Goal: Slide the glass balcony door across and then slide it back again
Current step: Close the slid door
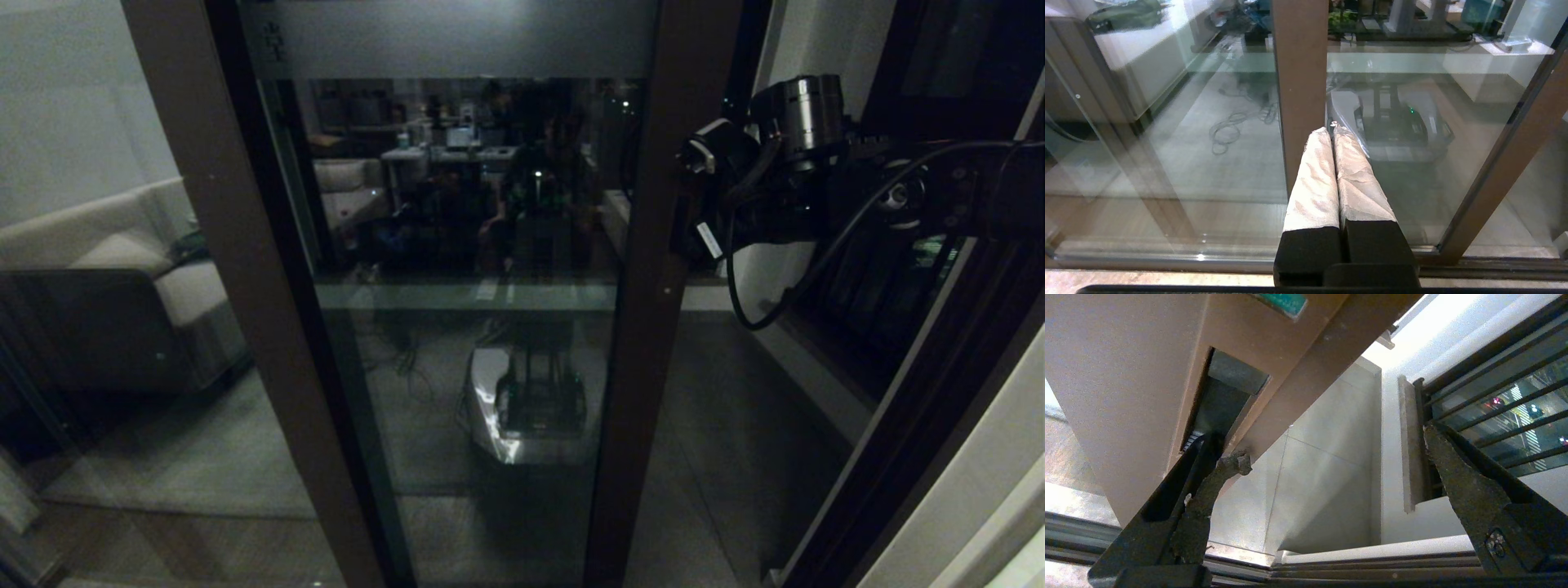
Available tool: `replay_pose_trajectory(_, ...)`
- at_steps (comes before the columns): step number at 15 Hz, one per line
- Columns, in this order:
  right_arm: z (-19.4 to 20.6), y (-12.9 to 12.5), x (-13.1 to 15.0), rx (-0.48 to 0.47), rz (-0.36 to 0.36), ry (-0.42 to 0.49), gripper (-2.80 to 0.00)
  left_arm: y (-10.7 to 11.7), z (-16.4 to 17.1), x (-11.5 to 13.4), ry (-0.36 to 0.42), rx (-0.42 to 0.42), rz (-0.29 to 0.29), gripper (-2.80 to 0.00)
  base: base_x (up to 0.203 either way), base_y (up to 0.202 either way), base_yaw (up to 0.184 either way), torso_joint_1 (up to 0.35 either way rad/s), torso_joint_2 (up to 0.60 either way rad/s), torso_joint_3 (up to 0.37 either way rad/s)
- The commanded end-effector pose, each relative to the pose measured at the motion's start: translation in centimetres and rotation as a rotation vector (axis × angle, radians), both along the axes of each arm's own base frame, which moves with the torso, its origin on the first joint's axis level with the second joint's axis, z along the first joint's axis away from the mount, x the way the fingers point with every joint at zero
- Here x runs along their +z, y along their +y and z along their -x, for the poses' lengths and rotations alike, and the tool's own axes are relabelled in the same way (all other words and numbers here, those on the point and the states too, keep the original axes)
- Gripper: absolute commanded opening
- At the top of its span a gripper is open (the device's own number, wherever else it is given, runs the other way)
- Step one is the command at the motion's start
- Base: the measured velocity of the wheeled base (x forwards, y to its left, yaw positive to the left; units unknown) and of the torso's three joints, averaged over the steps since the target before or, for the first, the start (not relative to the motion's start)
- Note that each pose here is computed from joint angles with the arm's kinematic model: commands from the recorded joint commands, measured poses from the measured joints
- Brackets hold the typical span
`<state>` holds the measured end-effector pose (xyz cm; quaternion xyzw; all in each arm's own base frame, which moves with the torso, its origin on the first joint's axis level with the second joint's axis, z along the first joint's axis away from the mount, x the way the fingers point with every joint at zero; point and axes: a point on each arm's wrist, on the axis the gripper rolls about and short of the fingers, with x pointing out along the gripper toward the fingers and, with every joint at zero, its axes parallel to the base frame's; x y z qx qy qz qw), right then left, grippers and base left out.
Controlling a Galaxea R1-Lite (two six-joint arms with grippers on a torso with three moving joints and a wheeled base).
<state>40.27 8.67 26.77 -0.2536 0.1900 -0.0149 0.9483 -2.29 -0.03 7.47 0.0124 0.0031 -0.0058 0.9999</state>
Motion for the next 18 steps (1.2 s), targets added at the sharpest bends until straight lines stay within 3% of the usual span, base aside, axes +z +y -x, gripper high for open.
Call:
replay_pose_trajectory(1,0.3,-0.4,0.3,-0.013,0.006,0.000,0.00,0.0,0.0,0.0,0.003,0.001,-0.001,-2.80,0.000,0.000,0.000,0.000,0.00,0.000)
replay_pose_trajectory(18,1.1,-4.1,0.3,-0.081,0.059,0.029,0.00,0.0,0.0,0.0,0.003,0.001,-0.001,-2.80,0.000,0.000,0.000,0.000,0.00,0.000)
